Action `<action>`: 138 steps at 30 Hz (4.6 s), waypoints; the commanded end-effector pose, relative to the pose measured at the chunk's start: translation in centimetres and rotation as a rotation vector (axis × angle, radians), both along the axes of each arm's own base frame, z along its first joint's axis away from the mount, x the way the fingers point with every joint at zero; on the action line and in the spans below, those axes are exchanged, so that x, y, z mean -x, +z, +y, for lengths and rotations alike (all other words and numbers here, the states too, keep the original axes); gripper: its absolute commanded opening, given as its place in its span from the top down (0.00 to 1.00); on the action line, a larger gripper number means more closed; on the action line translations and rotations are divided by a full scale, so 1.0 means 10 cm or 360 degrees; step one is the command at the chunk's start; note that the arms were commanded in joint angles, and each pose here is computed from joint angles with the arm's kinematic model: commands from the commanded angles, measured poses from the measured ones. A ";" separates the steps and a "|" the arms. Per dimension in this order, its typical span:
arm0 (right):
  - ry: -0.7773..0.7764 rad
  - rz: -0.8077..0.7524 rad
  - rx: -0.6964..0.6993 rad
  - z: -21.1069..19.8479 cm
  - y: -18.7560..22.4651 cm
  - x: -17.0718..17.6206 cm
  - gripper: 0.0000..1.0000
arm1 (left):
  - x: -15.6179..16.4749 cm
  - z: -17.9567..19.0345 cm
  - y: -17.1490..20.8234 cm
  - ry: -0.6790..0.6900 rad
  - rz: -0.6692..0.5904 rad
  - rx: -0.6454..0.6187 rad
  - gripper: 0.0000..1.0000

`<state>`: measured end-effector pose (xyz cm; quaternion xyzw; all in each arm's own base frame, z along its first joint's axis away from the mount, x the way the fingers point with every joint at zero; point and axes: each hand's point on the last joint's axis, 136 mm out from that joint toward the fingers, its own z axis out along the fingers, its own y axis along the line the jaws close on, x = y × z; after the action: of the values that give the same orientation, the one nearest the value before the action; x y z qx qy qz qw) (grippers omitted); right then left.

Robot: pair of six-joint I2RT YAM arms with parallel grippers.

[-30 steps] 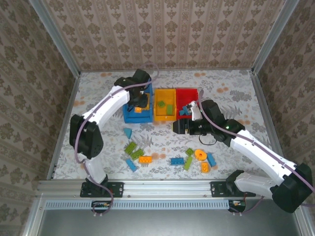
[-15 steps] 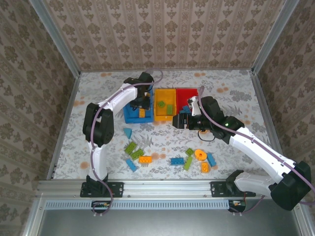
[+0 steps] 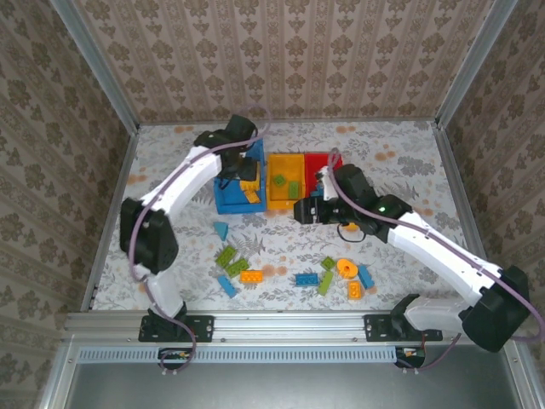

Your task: Sort the legos into containers by color

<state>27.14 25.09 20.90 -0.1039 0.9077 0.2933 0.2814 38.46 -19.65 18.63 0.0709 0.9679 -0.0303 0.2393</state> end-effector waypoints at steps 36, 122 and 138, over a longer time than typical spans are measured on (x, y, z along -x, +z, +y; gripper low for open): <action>0.0253 -0.0107 0.0638 2.34 -1.67 -0.49 0.22 | 2.34 1.69 0.51 0.0510 -0.0287 0.0189 0.36; -0.0392 -0.0154 0.0347 -0.62 -0.12 -1.12 0.31 | 2.57 -0.27 -0.59 -0.1150 0.0507 -0.0166 0.28; -0.0329 0.0040 0.0101 -0.85 -0.18 0.21 0.20 | 2.72 -0.29 -1.29 -0.1439 0.0886 -0.0784 0.12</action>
<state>26.57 17.06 19.79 -0.0268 0.9195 0.2276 0.3194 11.18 -22.94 5.37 0.5028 0.8591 0.0567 -0.0767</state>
